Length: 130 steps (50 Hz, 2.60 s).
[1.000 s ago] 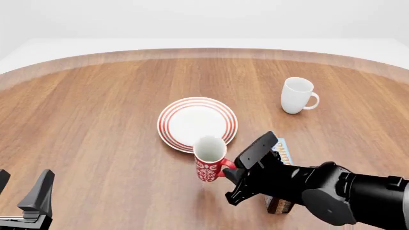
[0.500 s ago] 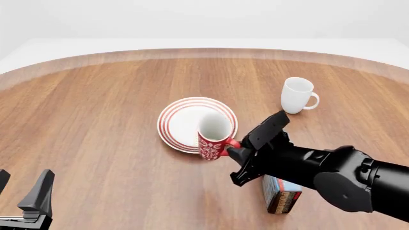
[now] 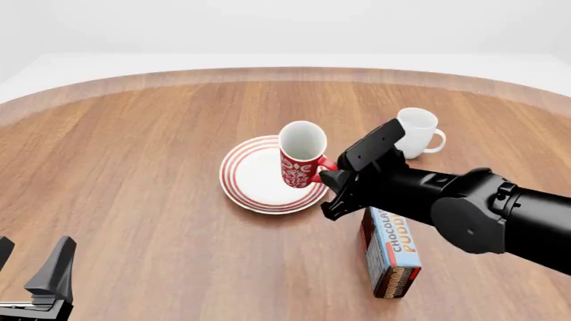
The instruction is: Pick up the red mug and put it on the plate
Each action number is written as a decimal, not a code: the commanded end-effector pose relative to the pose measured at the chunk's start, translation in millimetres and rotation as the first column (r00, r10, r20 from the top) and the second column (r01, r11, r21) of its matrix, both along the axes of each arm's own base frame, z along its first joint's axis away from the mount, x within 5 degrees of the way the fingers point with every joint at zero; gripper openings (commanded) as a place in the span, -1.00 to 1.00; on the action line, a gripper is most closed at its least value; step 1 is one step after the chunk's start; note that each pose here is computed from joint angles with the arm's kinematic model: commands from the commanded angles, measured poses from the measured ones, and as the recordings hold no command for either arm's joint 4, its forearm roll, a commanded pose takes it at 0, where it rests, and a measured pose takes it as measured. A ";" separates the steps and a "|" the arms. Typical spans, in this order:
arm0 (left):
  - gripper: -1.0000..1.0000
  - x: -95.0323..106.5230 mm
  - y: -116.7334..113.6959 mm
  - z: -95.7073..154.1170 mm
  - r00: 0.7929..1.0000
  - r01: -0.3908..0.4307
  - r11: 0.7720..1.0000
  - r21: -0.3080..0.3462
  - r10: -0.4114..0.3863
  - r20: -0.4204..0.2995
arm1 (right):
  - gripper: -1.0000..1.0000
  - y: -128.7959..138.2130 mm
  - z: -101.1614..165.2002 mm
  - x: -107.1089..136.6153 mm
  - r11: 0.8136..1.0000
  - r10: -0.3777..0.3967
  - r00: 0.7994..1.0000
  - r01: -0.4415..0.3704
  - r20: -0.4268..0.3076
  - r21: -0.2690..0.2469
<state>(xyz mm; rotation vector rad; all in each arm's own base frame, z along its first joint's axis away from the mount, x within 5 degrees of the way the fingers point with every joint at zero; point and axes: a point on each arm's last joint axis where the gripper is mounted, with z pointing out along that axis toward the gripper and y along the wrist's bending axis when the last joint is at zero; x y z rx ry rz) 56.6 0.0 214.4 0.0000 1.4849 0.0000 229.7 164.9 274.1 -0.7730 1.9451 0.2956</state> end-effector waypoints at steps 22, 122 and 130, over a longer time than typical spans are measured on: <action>1.00 0.0 0.0 0.0 1.000 0.000 1.000 0.000 0.000 0.000 | -1.00 10.9 4.6 59.0 0.998 -0.059 0.997 0.060 0.045 -0.002; 1.00 0.0 0.0 0.0 1.000 0.000 1.000 0.000 0.000 0.000 | -1.00 58.7 -85.3 149.3 0.986 -0.145 0.985 0.151 -0.088 0.064; 1.00 0.0 0.0 0.0 1.000 0.000 1.000 0.000 0.000 0.000 | -1.00 60.8 -90.8 153.6 0.986 -0.147 0.985 0.153 -0.096 0.059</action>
